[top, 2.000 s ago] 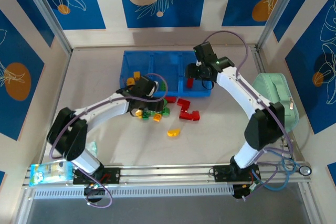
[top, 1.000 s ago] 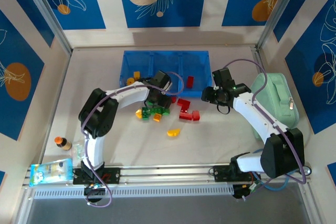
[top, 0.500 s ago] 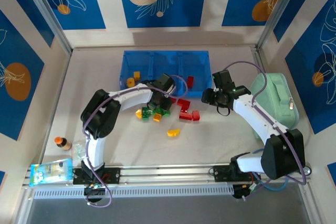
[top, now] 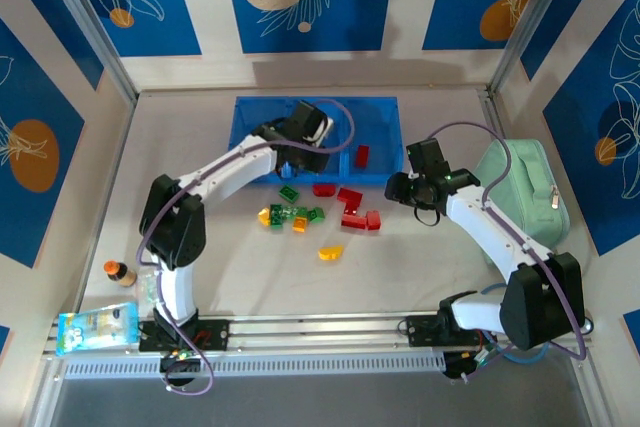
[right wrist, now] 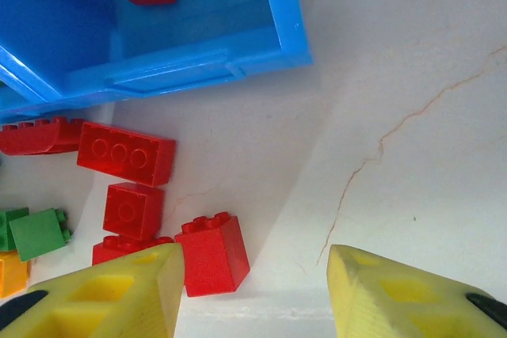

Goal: Sort the legos into containers by color
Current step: Pick up the lego from the center of the table, then place the lego in the container, then pick up the lego from the center of the table.

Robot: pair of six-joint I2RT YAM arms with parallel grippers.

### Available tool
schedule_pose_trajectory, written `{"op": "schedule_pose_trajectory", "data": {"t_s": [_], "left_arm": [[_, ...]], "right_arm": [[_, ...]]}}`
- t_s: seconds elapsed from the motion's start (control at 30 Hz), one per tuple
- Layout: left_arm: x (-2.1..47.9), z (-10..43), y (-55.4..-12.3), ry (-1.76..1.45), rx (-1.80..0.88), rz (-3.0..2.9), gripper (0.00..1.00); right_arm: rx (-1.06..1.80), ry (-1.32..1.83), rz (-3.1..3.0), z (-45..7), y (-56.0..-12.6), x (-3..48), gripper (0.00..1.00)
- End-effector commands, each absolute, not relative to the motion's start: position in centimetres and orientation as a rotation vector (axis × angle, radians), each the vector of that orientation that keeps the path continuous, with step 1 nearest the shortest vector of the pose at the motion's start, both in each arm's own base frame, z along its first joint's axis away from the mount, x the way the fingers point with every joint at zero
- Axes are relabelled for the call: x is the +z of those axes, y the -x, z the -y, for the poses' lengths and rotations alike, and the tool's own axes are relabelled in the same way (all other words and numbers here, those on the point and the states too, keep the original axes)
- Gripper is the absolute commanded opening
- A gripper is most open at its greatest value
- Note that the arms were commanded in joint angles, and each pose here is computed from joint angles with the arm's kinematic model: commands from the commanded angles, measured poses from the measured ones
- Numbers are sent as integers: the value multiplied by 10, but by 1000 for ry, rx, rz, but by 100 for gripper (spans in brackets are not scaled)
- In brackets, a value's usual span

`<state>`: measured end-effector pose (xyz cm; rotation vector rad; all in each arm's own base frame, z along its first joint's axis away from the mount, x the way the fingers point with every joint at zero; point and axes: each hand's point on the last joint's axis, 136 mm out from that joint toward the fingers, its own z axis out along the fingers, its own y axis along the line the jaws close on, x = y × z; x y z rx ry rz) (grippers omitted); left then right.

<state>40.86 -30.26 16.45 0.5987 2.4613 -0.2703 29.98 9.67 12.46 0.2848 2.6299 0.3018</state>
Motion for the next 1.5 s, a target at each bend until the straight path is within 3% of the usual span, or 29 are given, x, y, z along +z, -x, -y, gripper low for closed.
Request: {"op": "schedule_pose_trajectory", "data": {"t_s": [0.0,0.6,0.67,0.73,0.87,1.2,1.47], "left_arm": [[161,288,-431,-532,-221,-2502,33],[120,286,-503,-471,-161,-2559,36],[118,285,-507,-481,-145,-2574,40],[123,286,-507,-478,-154,-2574,50],[157,293,-502,-441,-246,-2516,59],[241,292,-460,-444,-367,-2341,61],[245,271,-403,-426,-448,-2287,60]], "right_arm": [[353,-286,-2629,-103,-293,125,51],[364,-247,-2654,-114,-283,121,51],[366,-235,-2654,-116,-283,124,51],[357,-217,-2654,-117,-283,126,53],[342,-193,-2652,-119,-281,128,56],[344,51,-2678,-147,-272,118,69],[246,18,-2799,-145,-272,88,64]]}}
